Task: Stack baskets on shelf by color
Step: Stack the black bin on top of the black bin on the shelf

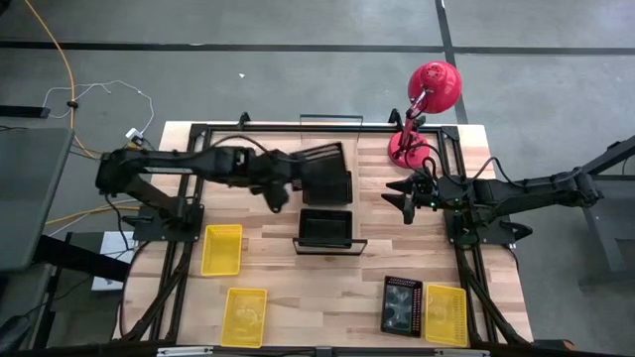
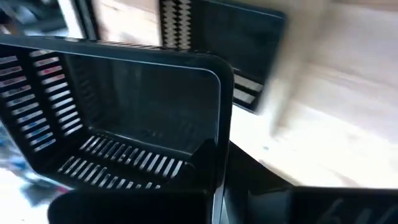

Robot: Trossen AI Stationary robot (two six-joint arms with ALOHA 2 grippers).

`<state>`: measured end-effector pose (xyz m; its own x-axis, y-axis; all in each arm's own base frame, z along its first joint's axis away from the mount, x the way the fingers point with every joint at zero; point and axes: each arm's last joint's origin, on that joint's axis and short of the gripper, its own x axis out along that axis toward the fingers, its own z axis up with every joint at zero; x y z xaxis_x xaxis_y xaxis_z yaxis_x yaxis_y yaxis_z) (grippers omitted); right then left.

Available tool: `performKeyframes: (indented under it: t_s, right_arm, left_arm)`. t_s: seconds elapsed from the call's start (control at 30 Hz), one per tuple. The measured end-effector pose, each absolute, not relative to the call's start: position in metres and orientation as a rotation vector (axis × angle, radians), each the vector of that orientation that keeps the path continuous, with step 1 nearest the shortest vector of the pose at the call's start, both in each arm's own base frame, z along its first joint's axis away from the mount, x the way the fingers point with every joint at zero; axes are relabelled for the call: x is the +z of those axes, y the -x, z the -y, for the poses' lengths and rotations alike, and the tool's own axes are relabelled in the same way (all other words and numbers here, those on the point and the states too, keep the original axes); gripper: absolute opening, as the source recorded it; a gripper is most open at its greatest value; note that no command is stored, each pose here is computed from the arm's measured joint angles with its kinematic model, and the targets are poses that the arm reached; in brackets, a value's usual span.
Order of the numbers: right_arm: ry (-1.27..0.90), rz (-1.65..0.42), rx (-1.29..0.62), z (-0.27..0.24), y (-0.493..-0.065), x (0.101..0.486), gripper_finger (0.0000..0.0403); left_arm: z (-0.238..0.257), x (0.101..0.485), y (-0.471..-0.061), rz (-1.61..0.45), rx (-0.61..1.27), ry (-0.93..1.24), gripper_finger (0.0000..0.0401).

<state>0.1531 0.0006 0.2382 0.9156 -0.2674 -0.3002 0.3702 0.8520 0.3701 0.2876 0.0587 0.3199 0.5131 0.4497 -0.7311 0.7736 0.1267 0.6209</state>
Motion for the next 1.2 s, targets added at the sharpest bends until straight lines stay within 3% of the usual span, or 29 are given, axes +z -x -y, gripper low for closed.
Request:
performKeyframes:
  t_s: [0.13,0.37,0.87,1.2]
  right_arm:
    - [-0.436,-0.243,-0.339,-0.001,-0.153,0.238,0.0206]
    - [-0.435,-0.240,-0.348,0.000,-0.153,0.238,0.0206]
    - [-0.439,-0.228,-0.372,0.000,-0.153,0.239,0.0206]
    - [-0.443,-0.224,-0.372,0.000,-0.153,0.239,0.0206]
  left_arm:
    - [-0.063,0.308,-0.312,-1.069,-0.289,-1.562,0.0000]
    - [-0.077,0.279,-0.329,-1.135,-0.387,-1.576,0.0000]
    - [-0.084,0.254,-0.331,-1.155,-0.570,-1.482,0.0000]
    - [-0.089,0.254,-0.330,-1.141,-0.551,-1.419,0.0009]
